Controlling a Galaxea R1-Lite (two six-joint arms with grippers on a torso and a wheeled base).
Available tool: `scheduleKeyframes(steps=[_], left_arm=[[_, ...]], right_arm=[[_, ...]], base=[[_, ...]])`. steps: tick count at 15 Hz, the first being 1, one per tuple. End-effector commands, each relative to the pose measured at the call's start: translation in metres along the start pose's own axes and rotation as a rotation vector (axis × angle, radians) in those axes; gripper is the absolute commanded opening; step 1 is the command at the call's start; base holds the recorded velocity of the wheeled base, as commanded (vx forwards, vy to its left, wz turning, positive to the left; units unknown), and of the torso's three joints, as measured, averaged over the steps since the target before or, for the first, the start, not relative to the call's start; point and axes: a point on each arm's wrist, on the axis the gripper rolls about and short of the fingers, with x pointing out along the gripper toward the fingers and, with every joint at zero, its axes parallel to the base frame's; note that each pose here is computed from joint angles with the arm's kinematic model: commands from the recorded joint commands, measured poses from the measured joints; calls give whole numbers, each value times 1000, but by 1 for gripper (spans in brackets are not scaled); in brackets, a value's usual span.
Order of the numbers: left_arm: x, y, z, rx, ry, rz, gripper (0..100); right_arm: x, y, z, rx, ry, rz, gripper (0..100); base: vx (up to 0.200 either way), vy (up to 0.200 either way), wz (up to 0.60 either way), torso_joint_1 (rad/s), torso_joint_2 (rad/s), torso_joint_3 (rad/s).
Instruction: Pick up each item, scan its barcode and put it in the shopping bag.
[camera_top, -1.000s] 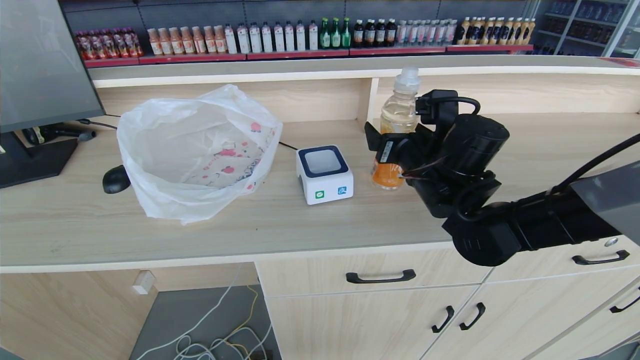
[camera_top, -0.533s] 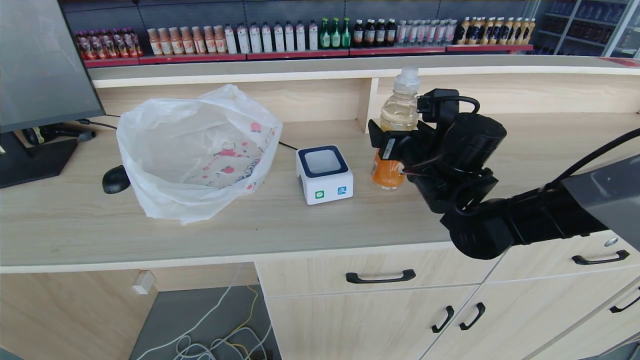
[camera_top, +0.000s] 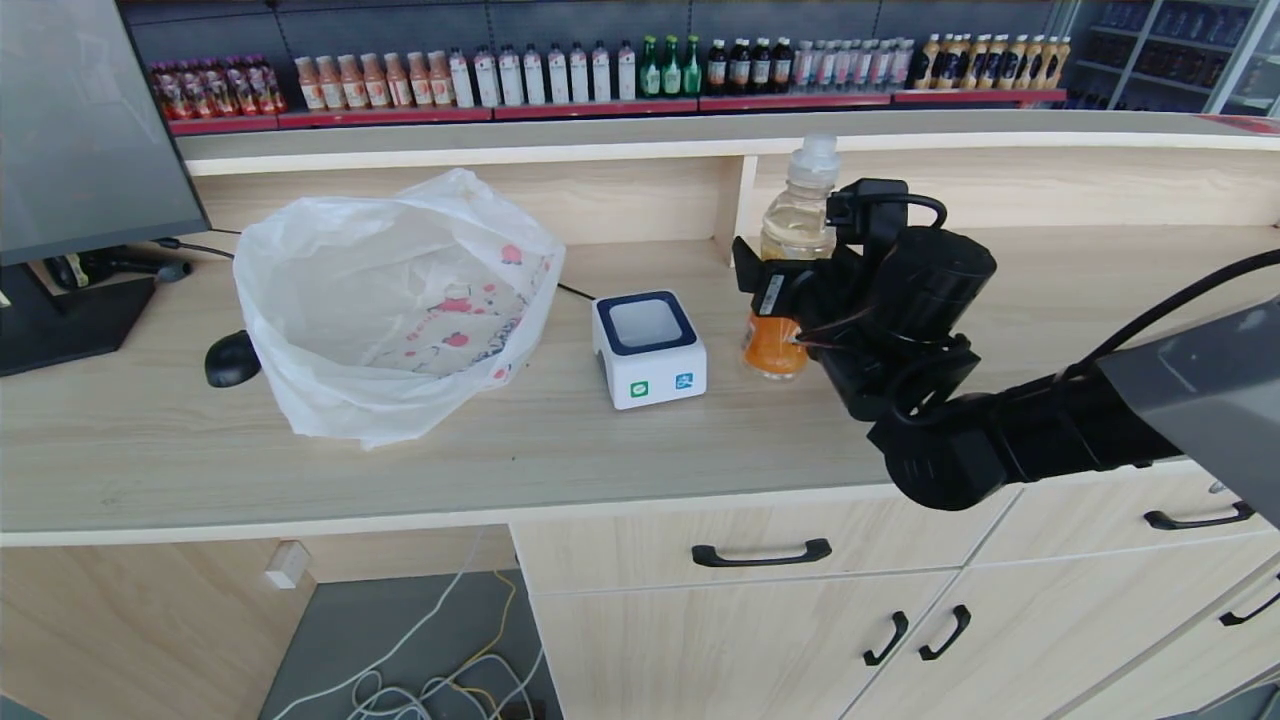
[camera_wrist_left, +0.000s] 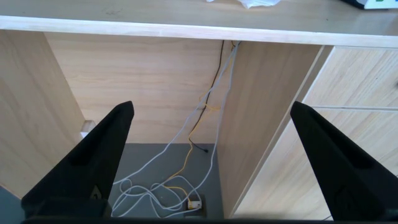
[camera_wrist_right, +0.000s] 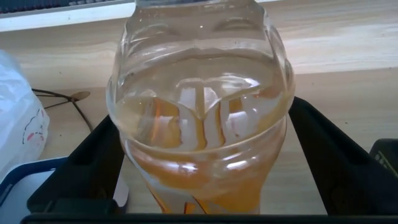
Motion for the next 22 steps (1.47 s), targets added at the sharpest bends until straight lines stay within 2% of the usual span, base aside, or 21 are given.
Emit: scheduleKeyframes(steps=[1,6,7,22], left_arm=[[0,0,0,2,0,0,100],[0,0,0,2,0,0,100],[0,0,0,0,1,0,100],[0,0,0,0,0,0,100]], right_arm=[[3,1,-3,-1,0,0,100],[6,3,-3,3,-10,-1,100],[6,3,-3,3,-10,-1,0],[6,11,7,24,-49,14,0]], base=[[0,0,0,0,0,0],[0,0,0,0,0,0],[0,0,0,0,0,0],[0,0,0,0,0,0]])
